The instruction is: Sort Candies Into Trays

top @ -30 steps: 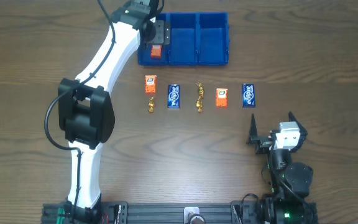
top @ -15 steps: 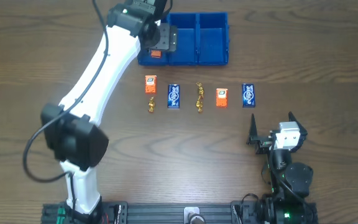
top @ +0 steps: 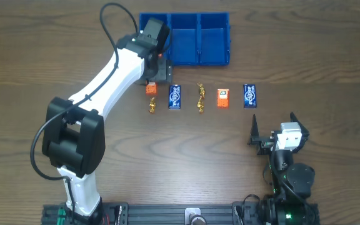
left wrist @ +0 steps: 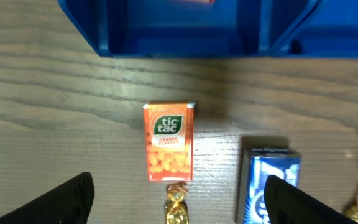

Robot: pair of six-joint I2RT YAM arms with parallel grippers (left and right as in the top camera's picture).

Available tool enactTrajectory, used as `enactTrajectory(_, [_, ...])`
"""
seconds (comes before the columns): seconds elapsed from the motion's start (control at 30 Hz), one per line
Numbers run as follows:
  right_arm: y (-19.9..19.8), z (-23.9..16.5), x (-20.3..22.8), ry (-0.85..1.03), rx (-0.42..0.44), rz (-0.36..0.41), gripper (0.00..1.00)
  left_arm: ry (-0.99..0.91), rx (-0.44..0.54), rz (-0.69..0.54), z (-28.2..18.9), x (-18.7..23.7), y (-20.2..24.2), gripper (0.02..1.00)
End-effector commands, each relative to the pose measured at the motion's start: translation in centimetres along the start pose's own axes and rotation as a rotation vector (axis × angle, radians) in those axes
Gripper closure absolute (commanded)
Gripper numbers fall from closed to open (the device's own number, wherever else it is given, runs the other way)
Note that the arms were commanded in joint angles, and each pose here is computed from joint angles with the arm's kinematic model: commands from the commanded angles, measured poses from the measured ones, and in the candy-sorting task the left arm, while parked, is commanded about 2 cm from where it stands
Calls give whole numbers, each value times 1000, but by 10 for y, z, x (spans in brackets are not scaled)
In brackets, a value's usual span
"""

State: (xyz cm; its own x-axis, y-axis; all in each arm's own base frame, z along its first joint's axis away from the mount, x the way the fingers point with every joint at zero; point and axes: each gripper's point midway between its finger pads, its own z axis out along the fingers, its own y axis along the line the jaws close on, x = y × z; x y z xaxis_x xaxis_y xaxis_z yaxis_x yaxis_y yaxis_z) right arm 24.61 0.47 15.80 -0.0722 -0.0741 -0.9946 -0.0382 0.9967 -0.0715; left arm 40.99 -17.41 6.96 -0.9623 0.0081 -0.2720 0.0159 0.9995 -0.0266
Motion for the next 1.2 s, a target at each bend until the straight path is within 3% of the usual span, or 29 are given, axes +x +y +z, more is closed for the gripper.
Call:
enactTrajectory(0.03, [0, 0, 1, 0, -2, -9, 3, 30, 2, -20, 16, 13, 3, 156])
enactTrajectory(0.5, [0, 0, 1, 0, -2, -9, 3, 96, -28, -17, 51, 28, 8, 205])
enactTrajectory(1.2, [0, 0, 1, 0, -2, -9, 3, 113, -17, -40, 67, 28, 13, 253])
